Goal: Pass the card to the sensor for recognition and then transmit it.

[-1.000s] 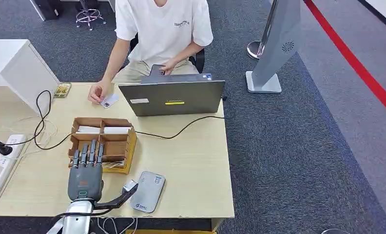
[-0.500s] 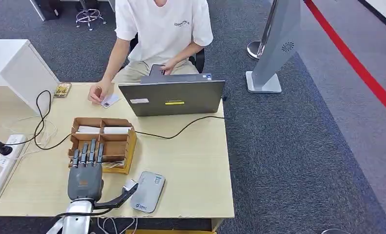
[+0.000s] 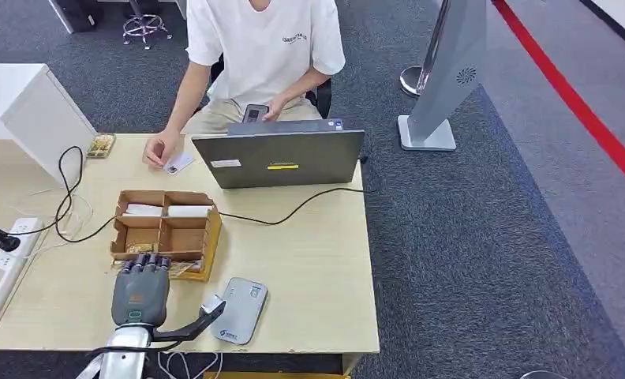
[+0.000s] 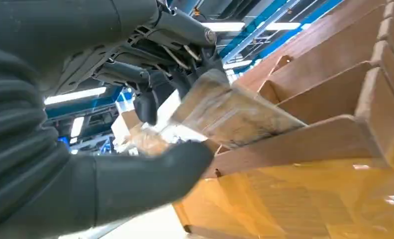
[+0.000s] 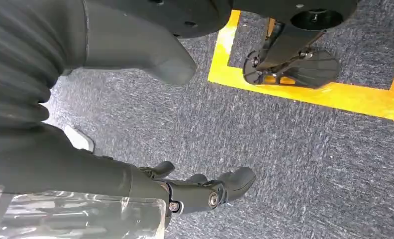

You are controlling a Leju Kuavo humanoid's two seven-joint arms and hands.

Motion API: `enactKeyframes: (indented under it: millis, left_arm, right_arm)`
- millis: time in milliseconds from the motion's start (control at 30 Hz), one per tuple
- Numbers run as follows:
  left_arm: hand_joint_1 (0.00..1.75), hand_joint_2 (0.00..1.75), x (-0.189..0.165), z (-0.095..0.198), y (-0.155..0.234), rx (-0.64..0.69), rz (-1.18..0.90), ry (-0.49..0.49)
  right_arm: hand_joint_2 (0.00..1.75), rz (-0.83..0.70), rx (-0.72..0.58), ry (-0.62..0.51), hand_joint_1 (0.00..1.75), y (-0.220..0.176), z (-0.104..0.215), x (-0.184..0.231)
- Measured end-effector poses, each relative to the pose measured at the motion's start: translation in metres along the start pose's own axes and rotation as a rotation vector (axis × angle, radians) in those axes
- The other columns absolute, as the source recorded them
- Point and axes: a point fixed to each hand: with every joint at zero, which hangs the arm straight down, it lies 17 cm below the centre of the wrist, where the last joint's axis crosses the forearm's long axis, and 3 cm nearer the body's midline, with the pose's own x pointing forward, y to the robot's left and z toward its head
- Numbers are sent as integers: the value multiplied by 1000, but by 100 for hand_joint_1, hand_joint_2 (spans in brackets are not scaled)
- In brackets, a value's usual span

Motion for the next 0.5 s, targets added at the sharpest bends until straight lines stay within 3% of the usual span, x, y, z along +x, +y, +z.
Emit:
enactKeyframes:
  millis: [500]
  left_arm:
    - [175, 175, -9, -1, -2, -6, 11, 25]
  right_arm:
    - [175, -1, 1, -4, 0, 0, 0, 1]
